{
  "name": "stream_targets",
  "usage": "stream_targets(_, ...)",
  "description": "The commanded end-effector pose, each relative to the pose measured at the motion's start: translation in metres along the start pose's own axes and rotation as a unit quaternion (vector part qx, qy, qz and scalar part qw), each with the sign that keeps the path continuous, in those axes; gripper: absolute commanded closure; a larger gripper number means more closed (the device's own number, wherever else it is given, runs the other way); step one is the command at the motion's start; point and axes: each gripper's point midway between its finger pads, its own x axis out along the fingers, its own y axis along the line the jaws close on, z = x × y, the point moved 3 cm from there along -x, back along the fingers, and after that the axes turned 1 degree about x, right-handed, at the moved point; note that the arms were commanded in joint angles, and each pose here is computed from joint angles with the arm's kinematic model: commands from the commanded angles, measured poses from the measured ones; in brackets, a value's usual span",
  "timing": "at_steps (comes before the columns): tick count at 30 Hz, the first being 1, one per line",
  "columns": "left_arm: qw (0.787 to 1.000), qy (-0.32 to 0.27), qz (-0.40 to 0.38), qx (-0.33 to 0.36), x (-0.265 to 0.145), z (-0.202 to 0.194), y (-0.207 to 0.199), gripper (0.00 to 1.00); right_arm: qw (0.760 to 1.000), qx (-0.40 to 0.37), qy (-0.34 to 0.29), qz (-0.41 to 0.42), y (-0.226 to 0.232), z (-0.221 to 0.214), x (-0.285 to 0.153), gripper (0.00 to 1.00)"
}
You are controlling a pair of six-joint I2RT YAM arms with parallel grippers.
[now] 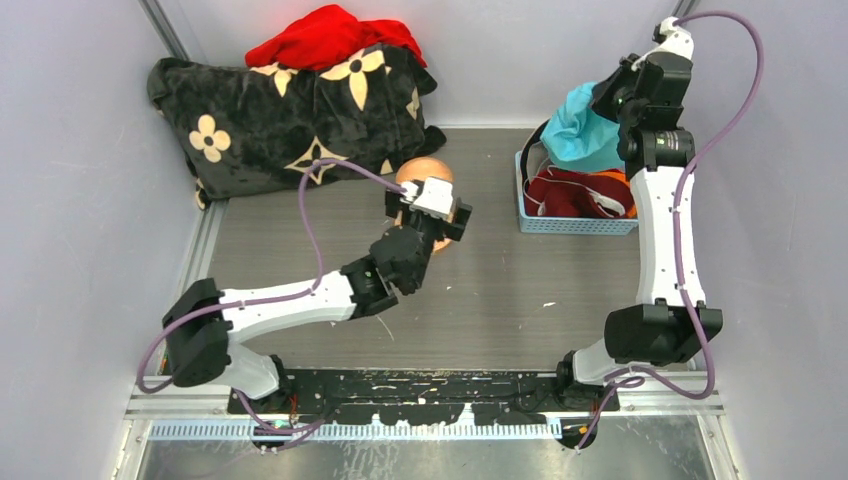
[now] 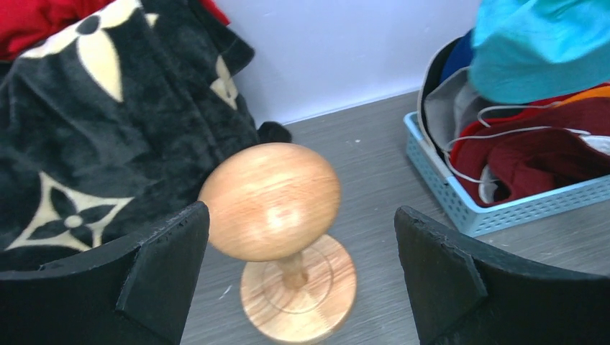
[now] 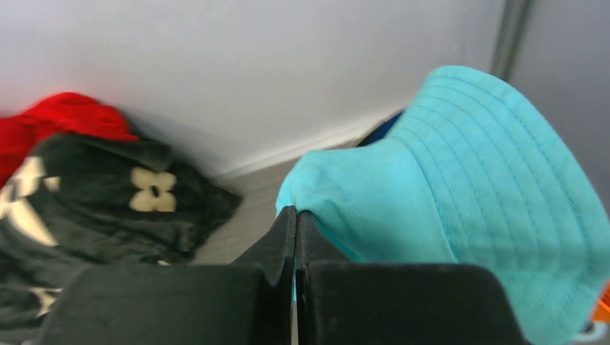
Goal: Stack the hats
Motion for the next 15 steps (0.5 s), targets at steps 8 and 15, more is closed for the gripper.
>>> stream_targets(8, 0.996, 0.026, 0.051, -0.061, -0.011, 0.030, 0.073, 0.01, 0.964, 0.004, -0.088, 0.251, 0.121, 0.066, -0.085, 0.99)
stream_targets(15, 0.992, 0.022, 0.093, -0.079, -0.028, 0.036, 0.110, 0.01, 0.910, 0.031, -0.096, 0.401, 0.187, 0.067, -0.127, 0.99)
